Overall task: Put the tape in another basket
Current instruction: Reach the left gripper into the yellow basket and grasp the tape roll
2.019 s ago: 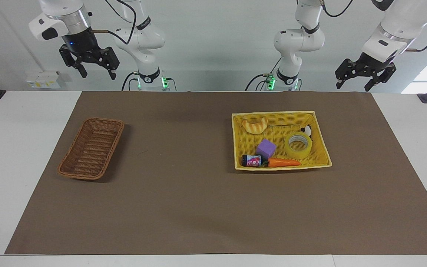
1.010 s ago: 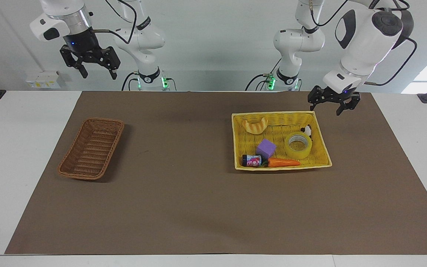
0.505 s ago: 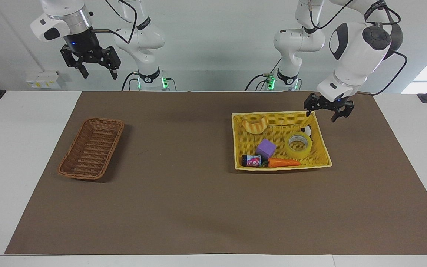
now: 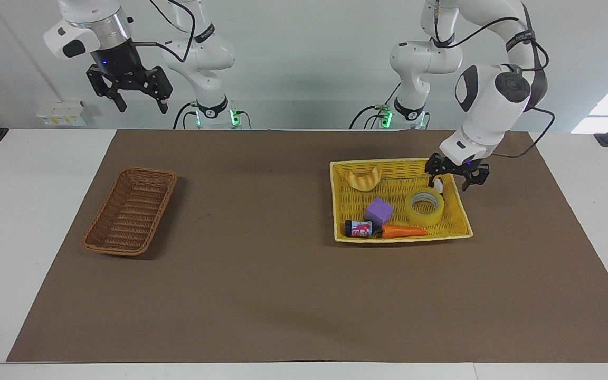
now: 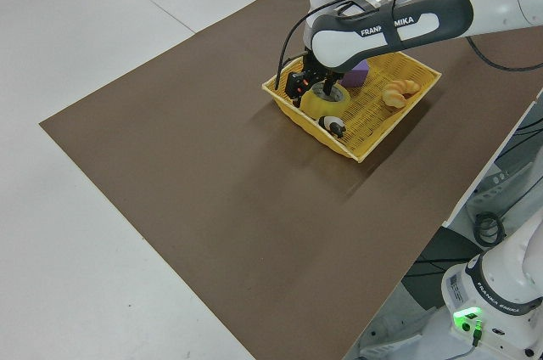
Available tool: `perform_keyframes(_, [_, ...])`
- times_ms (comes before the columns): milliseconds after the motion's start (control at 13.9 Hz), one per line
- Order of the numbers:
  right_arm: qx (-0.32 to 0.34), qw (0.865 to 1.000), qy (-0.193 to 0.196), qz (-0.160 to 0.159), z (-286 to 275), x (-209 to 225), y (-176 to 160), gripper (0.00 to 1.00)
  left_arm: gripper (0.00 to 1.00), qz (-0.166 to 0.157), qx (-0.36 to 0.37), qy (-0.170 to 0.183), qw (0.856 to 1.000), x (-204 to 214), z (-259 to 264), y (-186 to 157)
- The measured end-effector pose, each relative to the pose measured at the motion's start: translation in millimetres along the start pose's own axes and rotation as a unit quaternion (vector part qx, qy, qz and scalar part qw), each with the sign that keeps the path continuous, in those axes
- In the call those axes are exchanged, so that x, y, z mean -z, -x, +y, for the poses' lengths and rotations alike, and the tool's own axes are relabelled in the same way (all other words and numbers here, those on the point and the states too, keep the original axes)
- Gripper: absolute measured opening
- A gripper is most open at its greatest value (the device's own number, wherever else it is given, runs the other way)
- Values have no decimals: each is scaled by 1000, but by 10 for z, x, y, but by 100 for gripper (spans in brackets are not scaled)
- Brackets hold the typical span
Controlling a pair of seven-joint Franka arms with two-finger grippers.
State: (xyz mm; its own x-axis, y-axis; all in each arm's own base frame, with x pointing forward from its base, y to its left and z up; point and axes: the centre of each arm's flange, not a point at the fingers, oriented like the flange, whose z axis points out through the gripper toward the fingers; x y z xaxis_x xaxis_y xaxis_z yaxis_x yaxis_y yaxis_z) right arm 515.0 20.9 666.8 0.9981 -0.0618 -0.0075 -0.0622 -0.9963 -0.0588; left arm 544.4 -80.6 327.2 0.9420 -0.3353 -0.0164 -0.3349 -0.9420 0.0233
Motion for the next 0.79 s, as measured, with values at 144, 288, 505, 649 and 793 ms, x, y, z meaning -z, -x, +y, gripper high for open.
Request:
perform_keyframes(144, [0,1000,-1,-1,-2,-6,0,100,60,-3,1,0,1000,-22,-4,21])
perform_keyframes(288, [0,1000,-1,-1,-2,-7,0,100,32,-4,0,1,1000,-3,-7,21])
perform_keyframes(505, [0,1000,-5,-1,-12,-7,1,100,22,-25,-1,5,1000,150,1,-14])
perform_keyframes(649, [1,1000,-13,-2,-30,-8,2,100,22,-32,0,7,999,414,-3,-66])
perform_keyframes(793, [2,1000,-22,-3,-49,-8,4,100,22,-35,3,7,999,724,6,-75])
